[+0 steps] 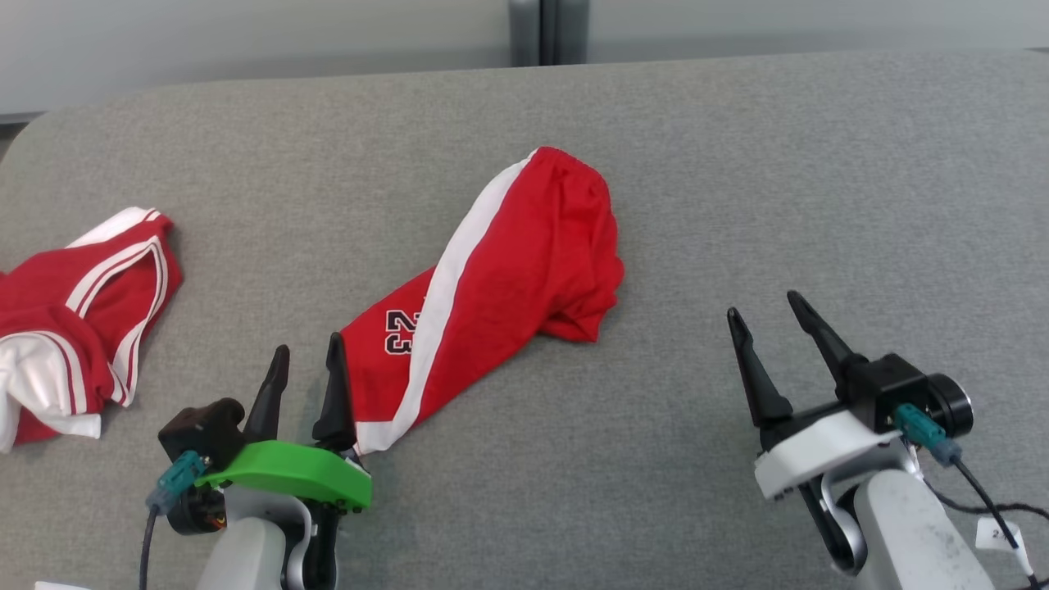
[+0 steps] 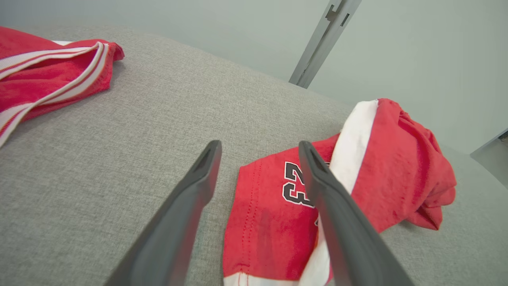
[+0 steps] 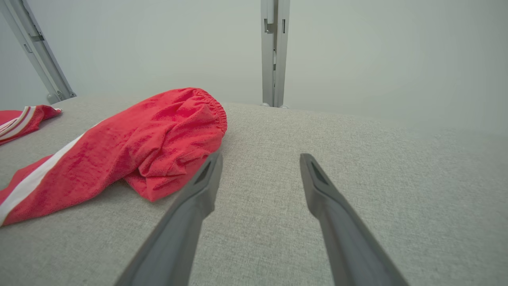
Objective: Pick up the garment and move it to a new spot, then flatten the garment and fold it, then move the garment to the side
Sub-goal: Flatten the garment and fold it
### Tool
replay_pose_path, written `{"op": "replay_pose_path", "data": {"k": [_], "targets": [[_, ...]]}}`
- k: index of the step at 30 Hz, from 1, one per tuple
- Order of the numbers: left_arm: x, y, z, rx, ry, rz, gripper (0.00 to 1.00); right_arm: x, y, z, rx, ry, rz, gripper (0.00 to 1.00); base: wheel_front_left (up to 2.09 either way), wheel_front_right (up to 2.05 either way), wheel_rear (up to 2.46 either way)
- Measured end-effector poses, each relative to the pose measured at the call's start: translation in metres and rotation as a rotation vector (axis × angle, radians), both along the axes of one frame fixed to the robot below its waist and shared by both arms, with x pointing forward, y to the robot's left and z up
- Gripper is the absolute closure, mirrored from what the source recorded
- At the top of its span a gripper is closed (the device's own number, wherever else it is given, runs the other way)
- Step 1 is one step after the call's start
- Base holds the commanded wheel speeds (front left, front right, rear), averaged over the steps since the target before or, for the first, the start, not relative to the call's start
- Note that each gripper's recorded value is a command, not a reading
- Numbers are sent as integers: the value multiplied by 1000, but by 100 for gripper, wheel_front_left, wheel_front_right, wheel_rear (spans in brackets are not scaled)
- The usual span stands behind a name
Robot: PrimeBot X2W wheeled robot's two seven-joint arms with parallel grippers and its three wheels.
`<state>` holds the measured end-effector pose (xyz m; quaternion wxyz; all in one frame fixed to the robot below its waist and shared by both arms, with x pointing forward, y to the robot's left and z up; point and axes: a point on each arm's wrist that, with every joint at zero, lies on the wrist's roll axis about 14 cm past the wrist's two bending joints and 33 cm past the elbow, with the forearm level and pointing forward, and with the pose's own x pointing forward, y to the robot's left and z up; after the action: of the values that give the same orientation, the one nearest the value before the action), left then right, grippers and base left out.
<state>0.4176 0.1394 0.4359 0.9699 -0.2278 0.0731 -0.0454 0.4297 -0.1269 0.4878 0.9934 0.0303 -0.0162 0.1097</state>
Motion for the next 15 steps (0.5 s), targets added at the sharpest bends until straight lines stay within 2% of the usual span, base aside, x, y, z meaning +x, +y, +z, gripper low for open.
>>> {"op": "replay_pose_path", "data": {"k": [6, 12, 15], "targets": [[-5, 3, -3, -1, 8, 6, 0, 45, 30, 9, -39, -30, 112, 0, 0, 0, 0], [-7, 12, -1, -21, 2, 35, 0, 100, 78, 23, -81, -55, 256, 0, 0, 0, 0], [-9, 19, -2, -25, 10, 55, 0, 123, 103, 22, -95, -25, 315, 0, 0, 0, 0]]}}
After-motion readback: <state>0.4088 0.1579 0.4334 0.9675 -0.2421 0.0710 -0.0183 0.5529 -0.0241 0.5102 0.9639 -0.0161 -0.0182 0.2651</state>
